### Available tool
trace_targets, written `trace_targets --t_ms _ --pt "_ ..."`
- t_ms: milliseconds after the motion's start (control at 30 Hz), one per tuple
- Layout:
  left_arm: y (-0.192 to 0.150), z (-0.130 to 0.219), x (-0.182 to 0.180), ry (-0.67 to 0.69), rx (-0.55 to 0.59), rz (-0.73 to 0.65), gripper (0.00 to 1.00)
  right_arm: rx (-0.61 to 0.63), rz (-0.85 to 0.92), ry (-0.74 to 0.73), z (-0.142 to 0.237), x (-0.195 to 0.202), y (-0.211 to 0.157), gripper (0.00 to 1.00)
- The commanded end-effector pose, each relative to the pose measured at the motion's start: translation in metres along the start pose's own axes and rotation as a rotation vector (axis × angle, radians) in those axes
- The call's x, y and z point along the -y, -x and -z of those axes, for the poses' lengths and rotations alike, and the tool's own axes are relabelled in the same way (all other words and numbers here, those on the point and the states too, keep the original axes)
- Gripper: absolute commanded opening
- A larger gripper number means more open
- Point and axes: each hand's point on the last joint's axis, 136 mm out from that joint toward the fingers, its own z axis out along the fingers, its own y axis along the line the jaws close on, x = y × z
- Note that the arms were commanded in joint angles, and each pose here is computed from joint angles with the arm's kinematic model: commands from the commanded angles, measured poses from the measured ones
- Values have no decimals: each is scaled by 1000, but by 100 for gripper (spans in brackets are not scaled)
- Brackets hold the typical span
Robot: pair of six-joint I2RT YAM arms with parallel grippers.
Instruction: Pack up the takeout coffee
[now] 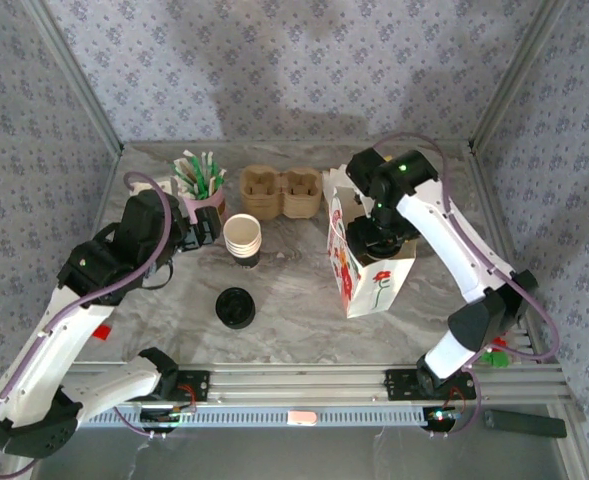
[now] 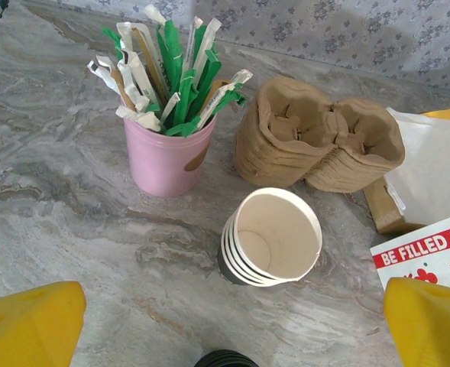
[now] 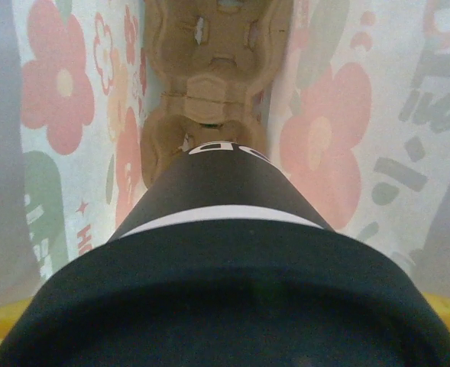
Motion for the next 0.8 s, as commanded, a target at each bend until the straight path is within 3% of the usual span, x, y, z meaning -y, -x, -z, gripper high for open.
trace_targets --t_ms 0,767 --pt "6 2 -3 10 34 -15 100 -162 -12 -32 -4 6 -33 87" --pt "7 5 -13 25 40 -9 100 -205 -3 -56 -49 -6 -23 88"
